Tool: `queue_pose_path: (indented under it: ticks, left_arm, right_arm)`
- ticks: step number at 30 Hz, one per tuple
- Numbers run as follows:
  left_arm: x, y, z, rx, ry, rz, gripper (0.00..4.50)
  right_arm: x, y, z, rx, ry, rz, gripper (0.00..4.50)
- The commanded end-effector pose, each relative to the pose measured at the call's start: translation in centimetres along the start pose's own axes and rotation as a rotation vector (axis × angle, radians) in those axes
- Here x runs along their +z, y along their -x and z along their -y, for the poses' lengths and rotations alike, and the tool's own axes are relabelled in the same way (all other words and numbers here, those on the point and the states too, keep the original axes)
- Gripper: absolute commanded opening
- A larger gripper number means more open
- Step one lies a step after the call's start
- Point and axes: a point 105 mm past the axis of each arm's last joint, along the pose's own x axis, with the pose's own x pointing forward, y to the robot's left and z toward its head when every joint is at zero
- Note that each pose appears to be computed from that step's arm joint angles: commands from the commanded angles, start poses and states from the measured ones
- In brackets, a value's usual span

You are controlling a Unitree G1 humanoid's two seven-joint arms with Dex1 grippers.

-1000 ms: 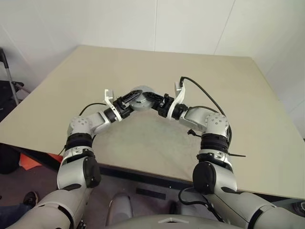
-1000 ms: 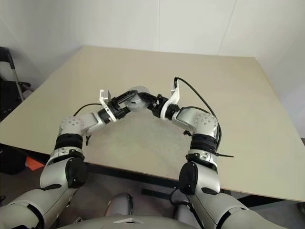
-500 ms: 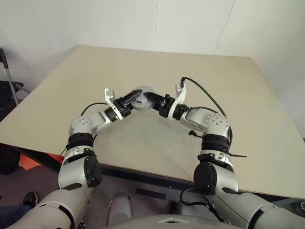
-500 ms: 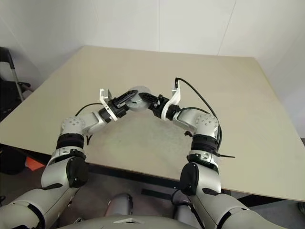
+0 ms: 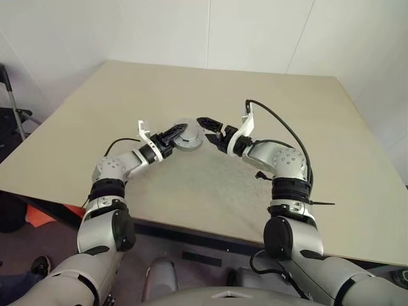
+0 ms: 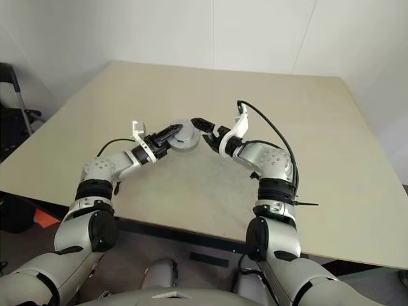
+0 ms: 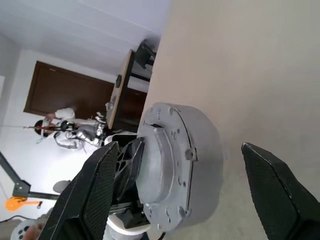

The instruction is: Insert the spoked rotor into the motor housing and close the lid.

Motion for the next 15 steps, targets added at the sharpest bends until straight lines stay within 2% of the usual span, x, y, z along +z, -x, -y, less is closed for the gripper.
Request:
queue_pose_path:
  ticks: [1, 7, 15]
  left_arm:
    - [5.5, 1.1, 1.0, -0.007, -0.086, 0.264, 2.25]
    - [10.8, 4.9, -0.8, 0.138, -0.117, 0.531, 2.25]
    - [12.9, 7.2, -2.5, 0.28, -0.134, 0.641, 2.25]
  right_arm:
    - [0.6, 0.0, -0.2, 0.012, 0.022, 0.034, 4.48]
    - [1.1, 0.3, 0.1, 0.001, 0.024, 0.051, 4.48]
    - [1.0, 0.1, 0.2, -0.006, 0.023, 0.046, 4.48]
